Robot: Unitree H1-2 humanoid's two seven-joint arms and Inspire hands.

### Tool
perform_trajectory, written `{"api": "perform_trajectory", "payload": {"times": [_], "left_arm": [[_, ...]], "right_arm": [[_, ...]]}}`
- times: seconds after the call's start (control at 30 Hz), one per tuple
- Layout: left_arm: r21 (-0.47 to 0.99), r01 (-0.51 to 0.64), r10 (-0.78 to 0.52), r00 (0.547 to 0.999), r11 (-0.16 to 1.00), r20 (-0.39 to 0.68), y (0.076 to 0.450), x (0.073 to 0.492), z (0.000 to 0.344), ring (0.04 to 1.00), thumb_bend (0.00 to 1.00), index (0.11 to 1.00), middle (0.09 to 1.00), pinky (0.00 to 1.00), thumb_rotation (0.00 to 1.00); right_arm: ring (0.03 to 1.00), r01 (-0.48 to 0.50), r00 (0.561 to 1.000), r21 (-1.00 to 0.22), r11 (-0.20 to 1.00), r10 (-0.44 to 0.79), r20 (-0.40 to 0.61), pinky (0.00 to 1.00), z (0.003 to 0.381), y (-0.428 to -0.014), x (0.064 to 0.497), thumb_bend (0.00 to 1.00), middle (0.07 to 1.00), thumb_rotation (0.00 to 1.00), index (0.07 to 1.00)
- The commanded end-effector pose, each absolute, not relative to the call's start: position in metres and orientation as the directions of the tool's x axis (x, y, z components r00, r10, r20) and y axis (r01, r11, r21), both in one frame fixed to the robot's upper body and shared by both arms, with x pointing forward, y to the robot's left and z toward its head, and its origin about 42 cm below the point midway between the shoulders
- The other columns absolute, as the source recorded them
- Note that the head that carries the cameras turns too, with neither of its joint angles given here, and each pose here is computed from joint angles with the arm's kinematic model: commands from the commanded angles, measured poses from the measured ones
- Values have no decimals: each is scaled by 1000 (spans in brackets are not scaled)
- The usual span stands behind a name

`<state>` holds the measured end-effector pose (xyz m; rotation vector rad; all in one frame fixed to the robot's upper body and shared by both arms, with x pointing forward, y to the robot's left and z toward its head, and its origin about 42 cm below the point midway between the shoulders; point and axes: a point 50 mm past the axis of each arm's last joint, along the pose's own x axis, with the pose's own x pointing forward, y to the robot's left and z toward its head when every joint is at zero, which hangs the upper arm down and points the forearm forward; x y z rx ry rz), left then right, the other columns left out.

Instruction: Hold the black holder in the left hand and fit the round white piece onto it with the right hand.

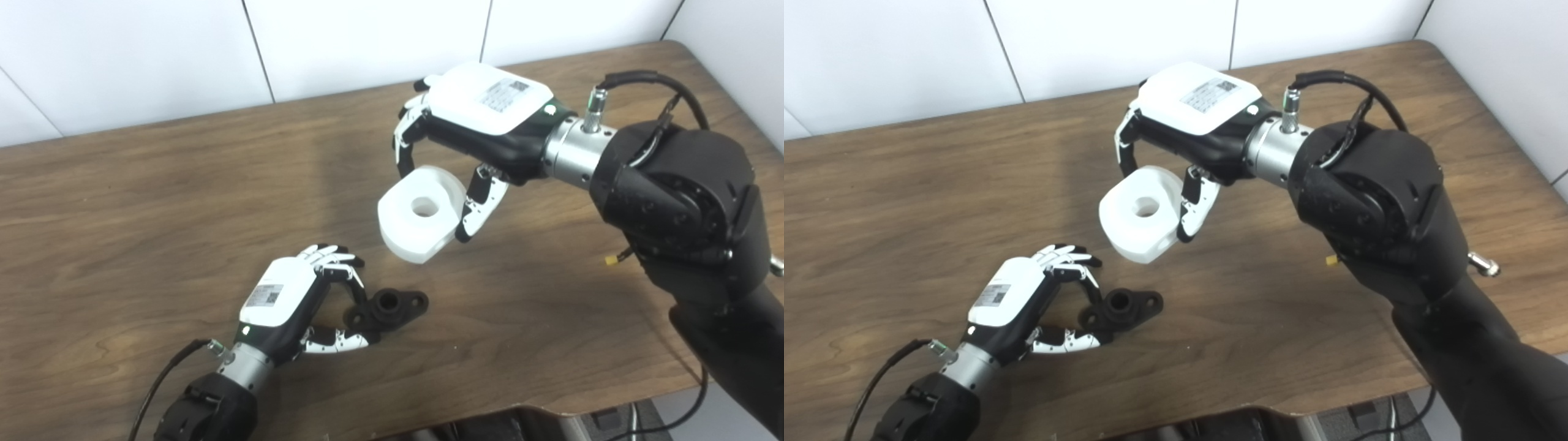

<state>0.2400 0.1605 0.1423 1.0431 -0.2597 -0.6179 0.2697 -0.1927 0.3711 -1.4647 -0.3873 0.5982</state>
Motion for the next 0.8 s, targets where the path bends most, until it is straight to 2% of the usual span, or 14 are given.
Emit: {"api": "perform_trajectory", "payload": {"times": [0.0,0.27,0.5,0.77], "left_arm": [[842,453,-594,776,292,-211,157,234,126,875,518,486,795,909,58],[843,451,-597,775,294,-206,153,235,128,870,518,486,792,903,57],[843,451,-591,778,293,-211,149,235,129,873,518,486,792,901,57],[842,452,-589,780,296,-211,147,235,131,871,518,486,793,898,57]], "right_arm": [[861,-130,786,-991,-10,608,-109,950,381,-191,266,525,749,139,483],[867,-158,773,-987,8,624,-118,962,372,-185,265,525,754,139,483],[849,-177,755,-984,11,643,-129,934,360,-179,265,526,737,141,482],[855,-204,736,-979,11,661,-146,967,349,-172,265,526,749,143,482]]}}
